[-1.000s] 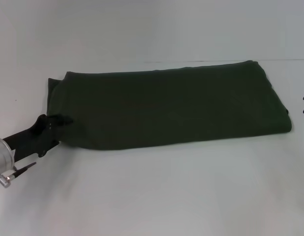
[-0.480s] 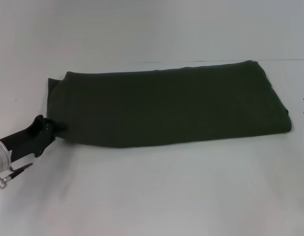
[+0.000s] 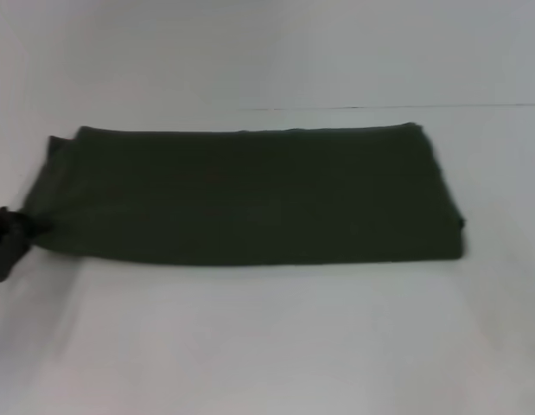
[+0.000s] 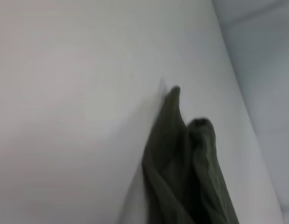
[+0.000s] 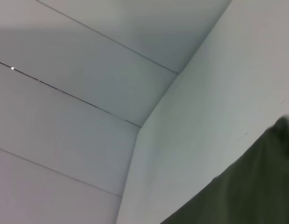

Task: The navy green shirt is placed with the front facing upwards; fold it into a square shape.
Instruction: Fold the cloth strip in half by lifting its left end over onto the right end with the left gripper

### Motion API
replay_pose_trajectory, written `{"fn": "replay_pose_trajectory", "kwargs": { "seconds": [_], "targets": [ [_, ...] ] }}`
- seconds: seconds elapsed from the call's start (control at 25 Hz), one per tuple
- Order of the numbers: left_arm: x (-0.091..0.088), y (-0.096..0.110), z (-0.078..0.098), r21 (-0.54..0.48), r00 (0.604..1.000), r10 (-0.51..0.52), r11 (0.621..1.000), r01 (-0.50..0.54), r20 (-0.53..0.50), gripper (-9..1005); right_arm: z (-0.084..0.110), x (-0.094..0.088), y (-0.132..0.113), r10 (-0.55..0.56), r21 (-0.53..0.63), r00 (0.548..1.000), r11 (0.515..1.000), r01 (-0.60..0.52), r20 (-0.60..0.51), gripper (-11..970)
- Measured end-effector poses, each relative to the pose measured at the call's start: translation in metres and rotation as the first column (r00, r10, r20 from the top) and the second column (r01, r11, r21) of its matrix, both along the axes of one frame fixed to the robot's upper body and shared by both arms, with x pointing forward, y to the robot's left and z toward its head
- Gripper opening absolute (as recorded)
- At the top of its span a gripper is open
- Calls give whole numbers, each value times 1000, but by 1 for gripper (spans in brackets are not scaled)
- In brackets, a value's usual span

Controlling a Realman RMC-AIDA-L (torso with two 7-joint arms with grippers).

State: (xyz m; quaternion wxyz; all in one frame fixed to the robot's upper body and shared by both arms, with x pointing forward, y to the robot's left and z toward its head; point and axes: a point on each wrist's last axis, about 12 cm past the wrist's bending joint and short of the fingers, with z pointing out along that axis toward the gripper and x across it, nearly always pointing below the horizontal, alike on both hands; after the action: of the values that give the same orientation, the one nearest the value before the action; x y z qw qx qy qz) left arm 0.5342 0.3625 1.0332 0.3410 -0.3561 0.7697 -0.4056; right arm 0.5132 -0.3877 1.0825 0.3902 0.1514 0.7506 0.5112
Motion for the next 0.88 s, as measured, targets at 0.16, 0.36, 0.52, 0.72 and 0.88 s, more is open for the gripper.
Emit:
{"fn": "replay_pose_trajectory", "kwargs": {
  "seconds": [0.16,0.36,0.52,0.72,0.88],
  "targets": [
    [-10,25,1,34,996,85,996,-85,5,3,-1,0,-1,-11,-4,1000,1000,11,-5,676],
    [-15,40,1,82,992,125,989,-125,6,3,-3,0,-2,-24,-9,1000,1000,24,-12,675],
    [-7,26,12,55,995,33,998,-38,89,3,-4,0,-1,-25,-6,1000,1000,25,-14,675],
    [20,-10,43,-8,958,-154,987,161,241,3,-4,1,-1,-25,-6,1000,1000,25,-14,675],
    [39,-35,65,-17,910,-269,957,289,317,2,-3,2,1,-20,-6,1000,1000,20,-9,676]
  ]
}}
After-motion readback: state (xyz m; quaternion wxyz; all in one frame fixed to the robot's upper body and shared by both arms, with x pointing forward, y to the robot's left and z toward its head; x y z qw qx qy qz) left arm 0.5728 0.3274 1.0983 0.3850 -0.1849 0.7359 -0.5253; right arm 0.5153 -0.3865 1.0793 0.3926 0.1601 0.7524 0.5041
